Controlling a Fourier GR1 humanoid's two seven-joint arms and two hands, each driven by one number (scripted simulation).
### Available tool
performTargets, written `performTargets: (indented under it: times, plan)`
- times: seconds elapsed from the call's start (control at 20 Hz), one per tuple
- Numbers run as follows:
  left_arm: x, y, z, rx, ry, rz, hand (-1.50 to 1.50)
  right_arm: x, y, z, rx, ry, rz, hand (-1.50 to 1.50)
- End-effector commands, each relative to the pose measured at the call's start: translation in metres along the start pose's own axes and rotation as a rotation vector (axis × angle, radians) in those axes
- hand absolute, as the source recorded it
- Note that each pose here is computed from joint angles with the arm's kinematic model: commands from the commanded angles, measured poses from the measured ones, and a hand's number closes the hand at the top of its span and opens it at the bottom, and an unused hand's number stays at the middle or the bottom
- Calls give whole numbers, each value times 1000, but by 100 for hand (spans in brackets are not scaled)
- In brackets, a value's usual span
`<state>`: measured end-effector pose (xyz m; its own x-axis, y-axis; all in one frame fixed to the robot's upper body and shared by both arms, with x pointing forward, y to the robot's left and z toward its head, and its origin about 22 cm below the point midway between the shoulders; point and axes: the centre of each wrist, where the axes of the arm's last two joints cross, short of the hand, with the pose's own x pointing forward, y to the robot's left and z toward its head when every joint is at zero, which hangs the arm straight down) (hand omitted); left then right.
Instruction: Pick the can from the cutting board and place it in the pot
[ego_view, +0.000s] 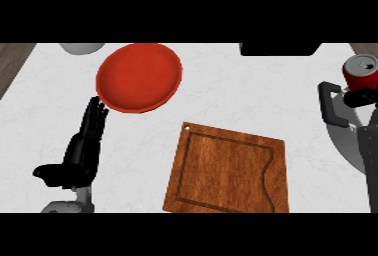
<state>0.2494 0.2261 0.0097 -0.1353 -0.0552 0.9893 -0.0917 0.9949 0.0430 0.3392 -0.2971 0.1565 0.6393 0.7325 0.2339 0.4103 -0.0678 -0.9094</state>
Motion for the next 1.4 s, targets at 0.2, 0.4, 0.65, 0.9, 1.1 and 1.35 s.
performTargets:
  times: [0.2,0.4,0.65,0.9,1.1,1.35]
  plan:
    - [5,-21,-2,-13,6,7,0,-80,30,-31,73,41,-30,150]
    - [1,22,-4,13,-5,2,0,-97,35,-57,179,34,-28,150]
    - [-2,7,17,0,8,-6,0,-153,77,-51,273,143,10,150]
    - [-3,-2,2,-1,-7,11,0,-149,91,-62,408,332,36,-150]
    - [-6,11,3,7,17,11,0,-182,107,-50,467,231,-114,-150]
    - [-5,-1,17,12,16,1,0,-171,88,-63,221,205,-447,-150]
